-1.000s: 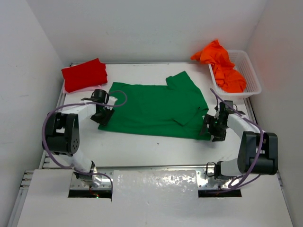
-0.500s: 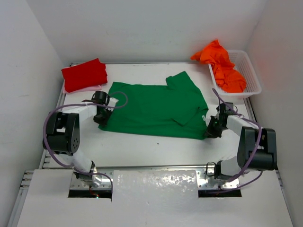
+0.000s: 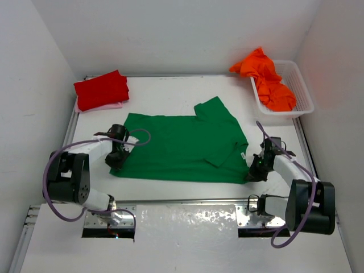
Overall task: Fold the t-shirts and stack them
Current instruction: Grap the side of the flattened tshirt closest away from the robot with both arms
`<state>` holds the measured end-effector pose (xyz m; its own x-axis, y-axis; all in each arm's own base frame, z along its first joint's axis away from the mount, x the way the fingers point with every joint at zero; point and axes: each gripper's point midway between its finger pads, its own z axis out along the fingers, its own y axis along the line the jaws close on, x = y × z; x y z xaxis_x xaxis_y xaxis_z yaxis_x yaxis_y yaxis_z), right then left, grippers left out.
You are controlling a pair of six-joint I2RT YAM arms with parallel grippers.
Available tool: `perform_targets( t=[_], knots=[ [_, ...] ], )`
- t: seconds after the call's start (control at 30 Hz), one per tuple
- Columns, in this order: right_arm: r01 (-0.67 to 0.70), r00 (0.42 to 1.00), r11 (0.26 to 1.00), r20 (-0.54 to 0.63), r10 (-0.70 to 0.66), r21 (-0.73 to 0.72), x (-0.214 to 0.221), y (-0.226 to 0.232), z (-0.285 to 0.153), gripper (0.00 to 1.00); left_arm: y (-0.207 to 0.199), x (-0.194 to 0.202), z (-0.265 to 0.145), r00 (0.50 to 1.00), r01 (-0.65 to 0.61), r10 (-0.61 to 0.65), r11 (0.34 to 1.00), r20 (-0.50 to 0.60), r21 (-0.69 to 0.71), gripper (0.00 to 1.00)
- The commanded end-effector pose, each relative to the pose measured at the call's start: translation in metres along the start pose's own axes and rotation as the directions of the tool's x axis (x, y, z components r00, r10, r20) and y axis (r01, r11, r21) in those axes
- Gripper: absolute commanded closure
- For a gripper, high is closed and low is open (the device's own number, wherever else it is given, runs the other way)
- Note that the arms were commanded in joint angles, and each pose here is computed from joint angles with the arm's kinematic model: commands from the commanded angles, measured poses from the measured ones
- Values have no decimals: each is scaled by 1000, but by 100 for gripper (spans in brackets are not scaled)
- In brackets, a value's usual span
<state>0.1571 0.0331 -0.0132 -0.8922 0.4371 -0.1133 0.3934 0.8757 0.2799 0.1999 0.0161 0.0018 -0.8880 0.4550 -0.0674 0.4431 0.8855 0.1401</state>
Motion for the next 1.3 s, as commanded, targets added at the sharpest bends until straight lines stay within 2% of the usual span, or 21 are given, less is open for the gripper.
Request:
perform_targets(
  t=[0.0,0.03,0.07,0.1,0.13,0.17,0.2,0.23,0.33,0.37,0.47,0.5,0.53,0.57,0.63,0.67,0.77,0.83,0.9,1.07,1.27],
  knots=[
    [-4,1000,997,-14,5,71,10,-15,-4,99,4,24,-7,996,-38,35,999,-83,-34,100],
    [-6,1000,998,-8,7,70,7,-14,-5,93,4,27,-6,995,-33,30,999,-92,-35,93],
    [-10,1000,997,-14,11,74,7,-13,-6,66,3,29,-7,994,-32,28,999,-102,-36,86],
    [-12,1000,997,-13,13,78,5,-13,-8,51,8,28,-9,994,-29,22,998,-106,-58,79],
    [-12,1000,996,-2,12,86,-1,-11,-14,45,10,28,-11,994,-25,17,997,-111,-71,70],
    [-12,1000,996,7,12,89,-6,-10,-18,37,18,21,-17,995,-23,13,995,-96,-99,69],
    [-8,1000,996,31,5,89,-13,-8,-23,35,29,16,-23,996,-20,6,988,-94,-154,68],
    [3,997,996,77,-10,86,-30,-2,-33,35,38,9,-30,997,-14,-1,982,-80,-189,68],
    [36,978,994,199,-57,105,-69,9,-69,34,80,-47,-76,996,59,-33,939,80,-340,68],
    [46,971,992,229,-72,120,-79,11,-80,34,96,-81,-108,980,106,-32,920,197,-377,68],
    [103,928,989,349,-133,103,-118,30,-110,48,82,-155,-169,908,62,116,912,402,-405,70],
    [121,912,990,387,-139,70,-130,40,-117,63,44,-182,-183,862,-60,259,906,436,-420,73],
    [146,897,989,417,-144,26,-144,53,-115,69,18,-200,-192,816,-122,339,893,469,-433,74],
    [180,899,982,413,-143,-53,-147,72,-114,73,-40,-216,-197,734,-270,481,855,480,-444,75],
    [231,906,968,385,-178,-95,-161,94,-103,72,-100,-228,-198,603,-433,635,769,483,-470,76],
    [237,914,966,361,-185,-104,-164,99,-98,69,-149,-227,-192,511,-542,714,699,478,-466,76],
    [208,954,966,247,-167,-150,-171,109,-69,66,-237,-231,-177,347,-715,776,582,526,-387,77],
    [206,966,958,198,-167,-198,-171,116,-57,64,-275,-234,-157,299,-777,786,529,541,-340,76],
    [193,976,959,139,-167,-208,-165,113,-38,62,-315,-235,-155,222,-827,784,467,580,-314,75],
    [202,978,958,91,-187,-202,-156,106,-23,59,-373,-238,-124,121,-880,793,364,597,-305,74],
    [194,980,959,88,-180,-205,-147,101,-14,56,-391,-230,-101,98,-913,796,311,598,-265,74]
  ],
)
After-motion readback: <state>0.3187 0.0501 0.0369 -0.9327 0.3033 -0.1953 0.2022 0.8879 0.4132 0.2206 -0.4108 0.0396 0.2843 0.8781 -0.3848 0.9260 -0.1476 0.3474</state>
